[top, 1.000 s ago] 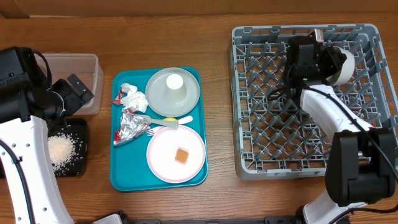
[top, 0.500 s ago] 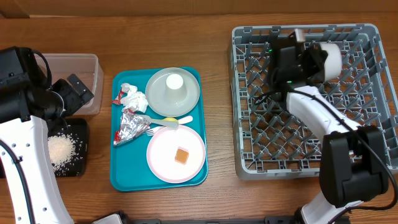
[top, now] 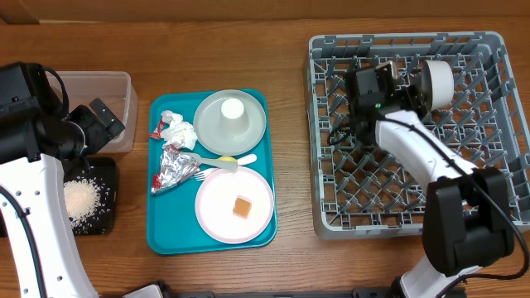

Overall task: Sort waste into correct bins and load items into the dishwasher rack
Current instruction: 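Set the grey bowl upside down in the rack and open right gripper, then raise the right gripper above the rack and hold it there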

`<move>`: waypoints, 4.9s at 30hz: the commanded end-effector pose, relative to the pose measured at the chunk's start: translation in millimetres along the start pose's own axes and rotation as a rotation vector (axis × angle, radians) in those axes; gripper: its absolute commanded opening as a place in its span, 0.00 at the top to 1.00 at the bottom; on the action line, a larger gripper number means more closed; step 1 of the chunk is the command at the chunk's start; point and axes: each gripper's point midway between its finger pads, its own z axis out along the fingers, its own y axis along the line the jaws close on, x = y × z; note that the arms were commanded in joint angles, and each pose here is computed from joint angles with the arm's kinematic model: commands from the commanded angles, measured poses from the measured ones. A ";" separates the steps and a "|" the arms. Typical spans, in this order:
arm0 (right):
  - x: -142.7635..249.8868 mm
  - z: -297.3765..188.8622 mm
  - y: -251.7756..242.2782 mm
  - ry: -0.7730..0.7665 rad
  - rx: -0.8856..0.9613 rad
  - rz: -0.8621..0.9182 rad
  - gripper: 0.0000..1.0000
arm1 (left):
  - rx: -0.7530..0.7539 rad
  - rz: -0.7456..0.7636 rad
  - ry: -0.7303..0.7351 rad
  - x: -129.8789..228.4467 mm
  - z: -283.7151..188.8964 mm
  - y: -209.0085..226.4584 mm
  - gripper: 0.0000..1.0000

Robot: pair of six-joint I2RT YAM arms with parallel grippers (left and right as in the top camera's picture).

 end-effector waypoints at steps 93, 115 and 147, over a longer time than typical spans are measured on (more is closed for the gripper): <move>-67.8 -190.6 -12.7 0.107 -1.274 0.341 0.00 | 0.008 -0.013 -0.015 -2.8 -5.5 -2.0 0.00; -78.5 -101.8 -72.7 0.101 -0.785 0.633 0.00 | 0.008 -0.012 -0.016 -3.0 -5.6 -2.0 0.00; -77.6 -98.7 -75.3 0.105 -0.786 0.643 0.00 | 0.099 0.085 0.364 93.3 -10.6 -28.3 0.00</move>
